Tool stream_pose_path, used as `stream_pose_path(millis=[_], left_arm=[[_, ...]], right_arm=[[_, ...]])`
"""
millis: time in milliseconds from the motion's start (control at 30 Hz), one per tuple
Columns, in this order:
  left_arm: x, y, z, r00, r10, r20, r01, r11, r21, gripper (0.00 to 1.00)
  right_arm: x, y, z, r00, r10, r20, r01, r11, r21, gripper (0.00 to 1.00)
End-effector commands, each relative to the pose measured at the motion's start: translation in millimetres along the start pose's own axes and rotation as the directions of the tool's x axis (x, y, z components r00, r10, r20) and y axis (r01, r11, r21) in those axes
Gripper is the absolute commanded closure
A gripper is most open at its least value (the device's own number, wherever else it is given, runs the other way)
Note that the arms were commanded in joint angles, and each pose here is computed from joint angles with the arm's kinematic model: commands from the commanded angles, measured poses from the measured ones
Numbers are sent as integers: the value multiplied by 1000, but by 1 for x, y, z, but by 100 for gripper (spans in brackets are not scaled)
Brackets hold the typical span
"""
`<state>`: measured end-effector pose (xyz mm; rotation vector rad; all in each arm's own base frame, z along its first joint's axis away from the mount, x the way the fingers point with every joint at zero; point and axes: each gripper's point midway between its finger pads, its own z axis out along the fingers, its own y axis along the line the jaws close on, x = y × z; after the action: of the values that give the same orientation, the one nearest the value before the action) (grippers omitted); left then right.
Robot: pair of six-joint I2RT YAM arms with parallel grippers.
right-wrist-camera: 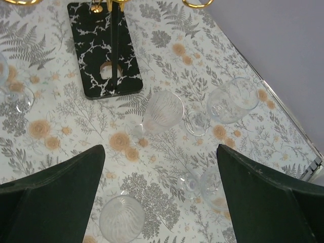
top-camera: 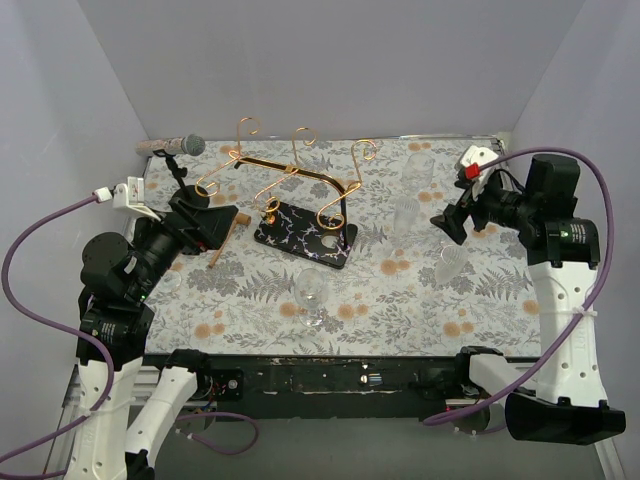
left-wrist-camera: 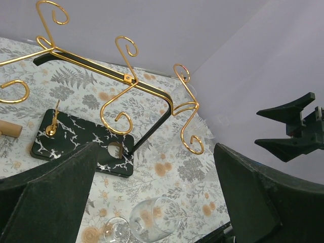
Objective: Place the wine glass upside down on the wine glass rack
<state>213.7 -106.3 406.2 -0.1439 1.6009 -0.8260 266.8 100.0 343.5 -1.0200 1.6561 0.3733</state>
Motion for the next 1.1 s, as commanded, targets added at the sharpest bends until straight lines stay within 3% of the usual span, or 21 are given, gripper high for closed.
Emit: stream_pose_path(millis=[0, 200, 300, 433, 600, 1067], left_arm=[[-3, -12, -4, 1000, -3, -4, 3, 999, 48, 2], [-1, -12, -4, 1000, 3, -21, -2, 999, 45, 2], [0, -13, -6, 1000, 3, -23, -2, 999, 47, 2], [2, -11, -4, 999, 1, -32, 1, 999, 46, 2], [2, -13, -5, 999, 3, -39, 0, 998, 55, 2], [4, -14, -10, 999, 7, -43, -5, 999, 54, 2]], right_arm=[[15, 11, -9, 991, -92, -98, 84, 993, -79, 0], [38, 24, -18, 972, -26, -235, -8, 990, -140, 13], [53, 20, -23, 955, -19, -297, -10, 996, -93, 18], [80, 9, -32, 911, -33, -411, 25, 999, -27, 24], [113, 7, -33, 849, -61, -526, 25, 997, -74, 32], [141, 7, -11, 833, -19, -552, -63, 990, -128, 41]])
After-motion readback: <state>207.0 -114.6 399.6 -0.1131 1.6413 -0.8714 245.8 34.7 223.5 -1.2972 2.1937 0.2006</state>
